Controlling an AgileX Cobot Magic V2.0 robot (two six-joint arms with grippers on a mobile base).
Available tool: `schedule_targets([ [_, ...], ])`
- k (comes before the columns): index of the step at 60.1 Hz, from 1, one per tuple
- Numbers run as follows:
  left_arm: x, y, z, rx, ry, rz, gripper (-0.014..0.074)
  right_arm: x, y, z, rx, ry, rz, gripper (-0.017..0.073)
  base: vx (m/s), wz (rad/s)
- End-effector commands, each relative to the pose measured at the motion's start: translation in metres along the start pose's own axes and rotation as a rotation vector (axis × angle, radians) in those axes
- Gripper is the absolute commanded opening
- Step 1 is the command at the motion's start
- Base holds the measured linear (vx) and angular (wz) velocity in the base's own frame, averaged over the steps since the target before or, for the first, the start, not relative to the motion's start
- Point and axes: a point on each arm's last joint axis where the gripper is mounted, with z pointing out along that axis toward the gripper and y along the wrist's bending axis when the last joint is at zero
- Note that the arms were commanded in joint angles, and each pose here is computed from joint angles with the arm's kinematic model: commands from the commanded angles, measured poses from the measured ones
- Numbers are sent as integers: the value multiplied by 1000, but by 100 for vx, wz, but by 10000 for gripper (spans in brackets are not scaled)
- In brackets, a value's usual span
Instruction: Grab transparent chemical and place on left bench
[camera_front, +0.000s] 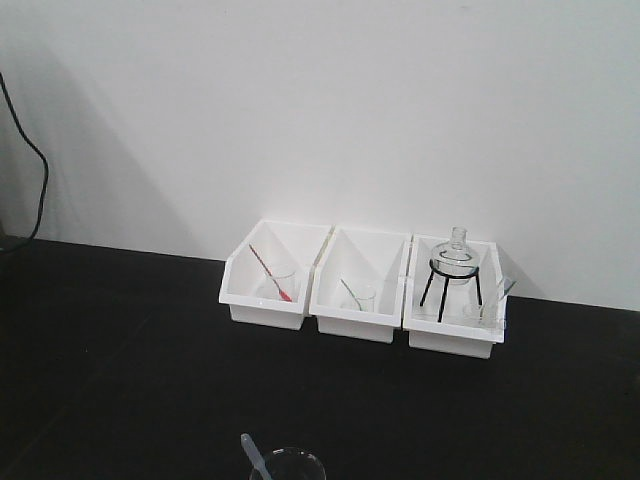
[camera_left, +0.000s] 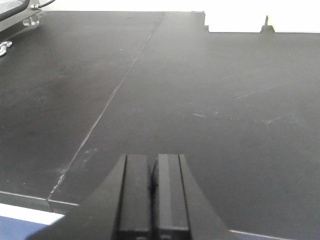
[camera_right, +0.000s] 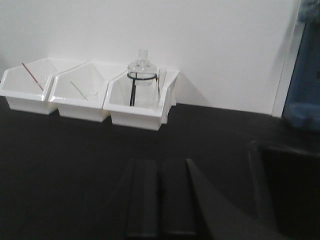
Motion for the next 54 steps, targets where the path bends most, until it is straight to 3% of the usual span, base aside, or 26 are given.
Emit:
schedule_targets([
  [1, -3, 0, -1, -2, -81, -9, -3, 14, 2, -3, -9, -118, -11, -7, 0, 0],
  [6, -3, 0, -1, -2, -81, -9, -3, 35, 4, 3, -18, -79, -10, -7, 0, 0],
  [54, -3, 0, -1, -2, -81, -9, -3, 31, 4, 2, -20, -120, -21, -7, 0, 0],
])
